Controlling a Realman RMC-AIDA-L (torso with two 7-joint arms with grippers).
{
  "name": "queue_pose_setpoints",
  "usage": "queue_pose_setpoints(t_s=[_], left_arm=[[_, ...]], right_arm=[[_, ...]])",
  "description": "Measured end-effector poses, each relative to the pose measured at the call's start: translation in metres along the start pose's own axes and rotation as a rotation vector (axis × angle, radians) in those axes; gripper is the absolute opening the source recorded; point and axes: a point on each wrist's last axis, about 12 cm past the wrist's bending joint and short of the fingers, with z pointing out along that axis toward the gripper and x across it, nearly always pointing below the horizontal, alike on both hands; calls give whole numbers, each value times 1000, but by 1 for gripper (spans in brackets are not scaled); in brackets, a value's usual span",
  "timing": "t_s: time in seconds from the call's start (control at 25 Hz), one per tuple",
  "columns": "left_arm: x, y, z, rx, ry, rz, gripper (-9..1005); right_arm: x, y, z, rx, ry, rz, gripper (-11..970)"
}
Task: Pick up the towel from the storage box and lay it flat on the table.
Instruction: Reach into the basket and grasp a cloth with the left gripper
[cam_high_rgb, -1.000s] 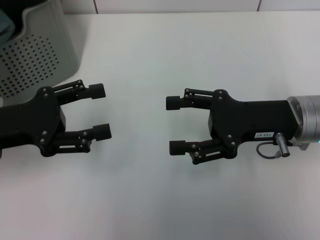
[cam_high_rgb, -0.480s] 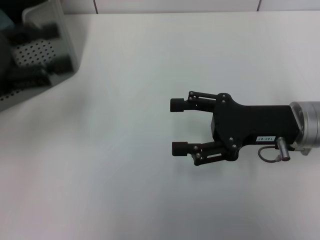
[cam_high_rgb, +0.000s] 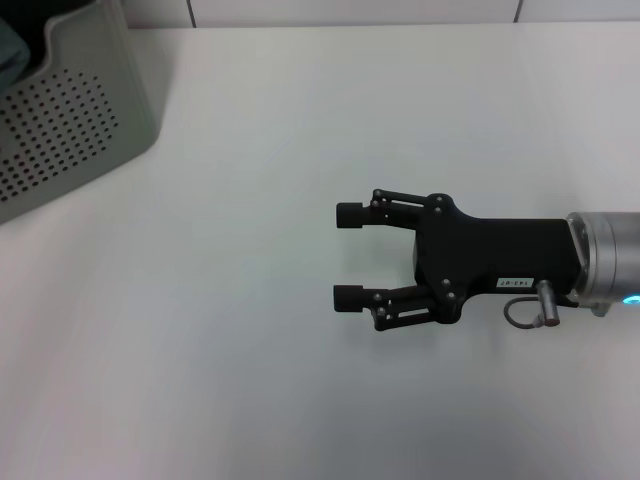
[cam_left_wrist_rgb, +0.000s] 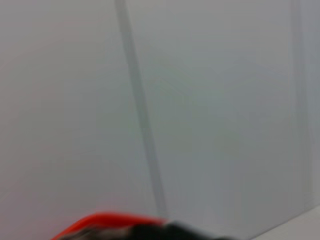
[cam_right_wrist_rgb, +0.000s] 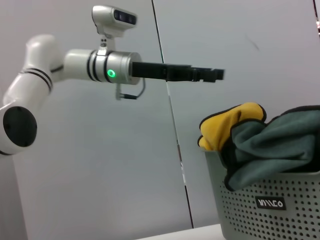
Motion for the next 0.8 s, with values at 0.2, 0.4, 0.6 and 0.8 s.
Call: queue_pose_setpoints(t_s=[0.2,0.4,0.6,0.8], left_arm=[[0,11,-23,-213,97,-13,861],[13,30,-28,-371,180,-74,861],[27,45,-25,-441,251,-128,862],[37,61,-11,-383,265,-191,860]], right_arm=[[-1,-4,3,8,11,-9,873],[-1,-5,11,2,23,-16,872],[1,-5,19,6,28,-28,872],[4,-4,17,14,27,-23,872]])
